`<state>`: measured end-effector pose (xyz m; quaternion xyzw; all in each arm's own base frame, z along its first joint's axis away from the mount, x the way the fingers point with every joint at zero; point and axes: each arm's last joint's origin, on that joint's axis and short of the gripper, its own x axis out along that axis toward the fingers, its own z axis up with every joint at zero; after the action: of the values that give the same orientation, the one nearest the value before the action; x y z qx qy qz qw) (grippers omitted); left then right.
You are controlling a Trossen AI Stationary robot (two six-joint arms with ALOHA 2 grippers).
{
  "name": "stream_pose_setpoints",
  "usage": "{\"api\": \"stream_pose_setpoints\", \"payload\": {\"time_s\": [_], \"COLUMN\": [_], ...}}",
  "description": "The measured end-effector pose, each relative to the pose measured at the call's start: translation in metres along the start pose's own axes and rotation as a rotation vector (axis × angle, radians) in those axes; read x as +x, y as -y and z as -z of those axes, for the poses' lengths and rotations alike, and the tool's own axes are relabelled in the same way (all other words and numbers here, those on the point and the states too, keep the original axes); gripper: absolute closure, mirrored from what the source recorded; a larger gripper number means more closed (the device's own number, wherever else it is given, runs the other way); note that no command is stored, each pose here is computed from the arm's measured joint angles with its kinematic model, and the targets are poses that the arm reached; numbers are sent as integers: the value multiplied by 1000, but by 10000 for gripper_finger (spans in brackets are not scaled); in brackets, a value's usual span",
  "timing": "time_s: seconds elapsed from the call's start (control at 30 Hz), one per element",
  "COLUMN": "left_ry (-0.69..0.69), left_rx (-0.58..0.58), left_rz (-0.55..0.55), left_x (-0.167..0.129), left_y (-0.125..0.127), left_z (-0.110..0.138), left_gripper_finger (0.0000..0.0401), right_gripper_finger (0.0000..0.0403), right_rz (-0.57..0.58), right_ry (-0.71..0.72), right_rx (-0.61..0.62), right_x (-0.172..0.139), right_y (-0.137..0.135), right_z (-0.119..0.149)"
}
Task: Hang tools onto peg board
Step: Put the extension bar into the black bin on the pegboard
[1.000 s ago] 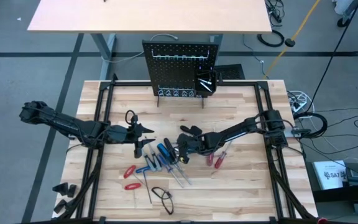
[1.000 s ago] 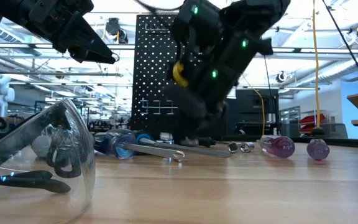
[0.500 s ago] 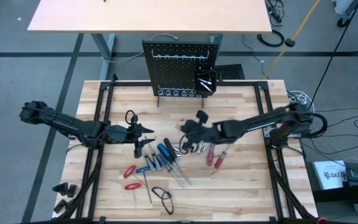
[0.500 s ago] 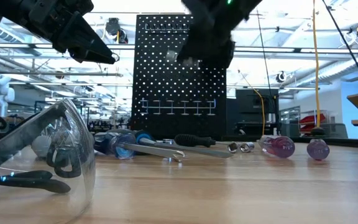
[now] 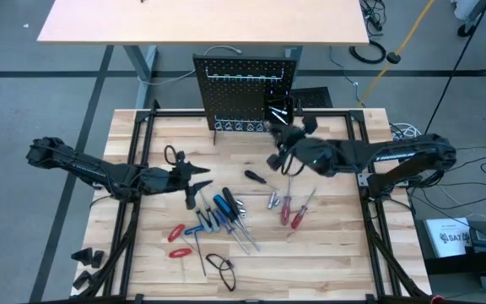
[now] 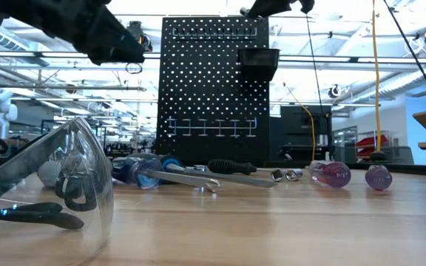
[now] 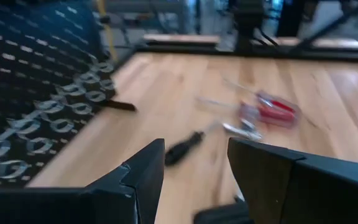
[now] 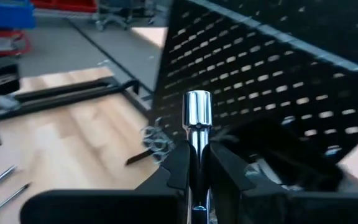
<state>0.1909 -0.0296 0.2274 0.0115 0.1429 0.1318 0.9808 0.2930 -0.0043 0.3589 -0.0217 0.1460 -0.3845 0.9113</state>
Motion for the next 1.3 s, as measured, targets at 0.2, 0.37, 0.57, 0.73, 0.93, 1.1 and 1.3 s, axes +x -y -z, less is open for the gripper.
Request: {"api": "stream_pose_setpoints", "payload": {"time_s": [0.2, 0.37, 0.57, 0.73, 0.93, 1.1, 1.3], "left_ry": [59, 43, 103, 158, 202, 227, 238], "left_rx": [13, 47, 43, 36, 19, 19, 20], "left_rz": [-69, -76, -77, -75, -74, -76, -76], "left_x": [0, 1, -3, -13, -25, -30, -32], "left_y": [-2, -3, -5, -9, -15, -17, -18], "left_z": [4, 16, 12, 4, -2, -5, -6], "left_gripper_finger": [216, 216, 216, 216, 216, 216, 216], "right_gripper_finger": [375, 375, 375, 375, 368, 365, 359], "right_rz": [79, 106, 100, 83, 80, 81, 83], "right_ry": [-3, -16, -28, -40, -43, -44, -44], "right_rx": [-16, -22, -12, -3, 2, 1, -2], "right_x": [14, 24, 32, 37, 40, 40, 40], "right_y": [22, 34, 42, 48, 52, 52, 52], "right_z": [-4, -5, -5, -4, -5, -5, -4]}}
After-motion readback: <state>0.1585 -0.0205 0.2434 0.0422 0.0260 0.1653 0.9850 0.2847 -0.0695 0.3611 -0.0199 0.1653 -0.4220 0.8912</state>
